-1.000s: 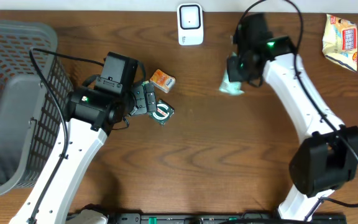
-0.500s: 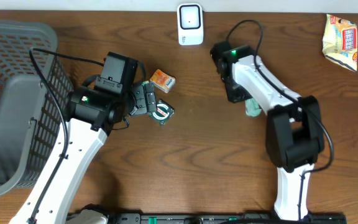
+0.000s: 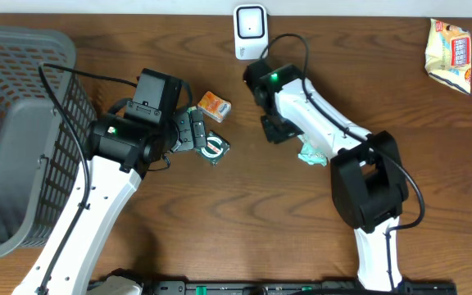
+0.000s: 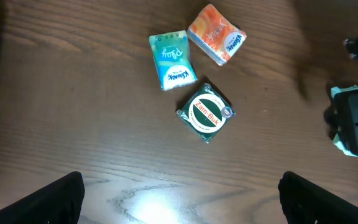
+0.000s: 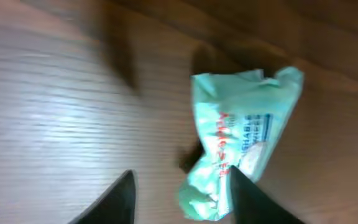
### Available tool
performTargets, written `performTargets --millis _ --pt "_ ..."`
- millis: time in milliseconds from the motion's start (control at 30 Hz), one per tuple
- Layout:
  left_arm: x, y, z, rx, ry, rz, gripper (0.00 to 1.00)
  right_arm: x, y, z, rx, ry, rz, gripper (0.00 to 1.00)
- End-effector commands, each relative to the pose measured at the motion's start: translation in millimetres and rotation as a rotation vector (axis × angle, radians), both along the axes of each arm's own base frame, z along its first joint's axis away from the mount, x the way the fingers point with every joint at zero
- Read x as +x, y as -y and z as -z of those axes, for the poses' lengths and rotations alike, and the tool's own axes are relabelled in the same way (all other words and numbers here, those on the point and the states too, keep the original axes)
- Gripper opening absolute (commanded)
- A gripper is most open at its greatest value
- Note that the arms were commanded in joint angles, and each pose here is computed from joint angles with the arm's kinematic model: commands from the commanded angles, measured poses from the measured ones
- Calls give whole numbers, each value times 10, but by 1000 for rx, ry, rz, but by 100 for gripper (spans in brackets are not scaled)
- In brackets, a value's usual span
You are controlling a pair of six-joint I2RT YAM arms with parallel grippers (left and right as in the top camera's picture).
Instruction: Scan the item barcode
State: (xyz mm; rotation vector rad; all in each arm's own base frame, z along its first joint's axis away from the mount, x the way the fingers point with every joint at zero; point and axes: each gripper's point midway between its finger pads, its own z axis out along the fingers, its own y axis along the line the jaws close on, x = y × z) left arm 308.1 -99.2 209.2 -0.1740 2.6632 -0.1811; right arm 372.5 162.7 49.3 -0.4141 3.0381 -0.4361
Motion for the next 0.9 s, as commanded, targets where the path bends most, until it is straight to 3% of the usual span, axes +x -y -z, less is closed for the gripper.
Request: performTargets --millis 0,133,367,600,767,867 --pt "23 -14 -65 5 20 -1 98 66 33 -150 11 21 10 55" --pt "23 -14 -65 5 20 -1 98 91 297 -164 -2 -5 74 62" --pt "23 -14 -65 5 20 -1 98 -34 494 0 111 -145 83 64" --pt "23 -14 -65 5 20 -1 98 -113 614 258 125 -170 120 63" --pt "23 -14 -65 5 20 -1 98 -115 591 405 139 -155 118 51" --pt "23 -14 -65 5 20 -1 98 -75 576 411 145 -137 123 22"
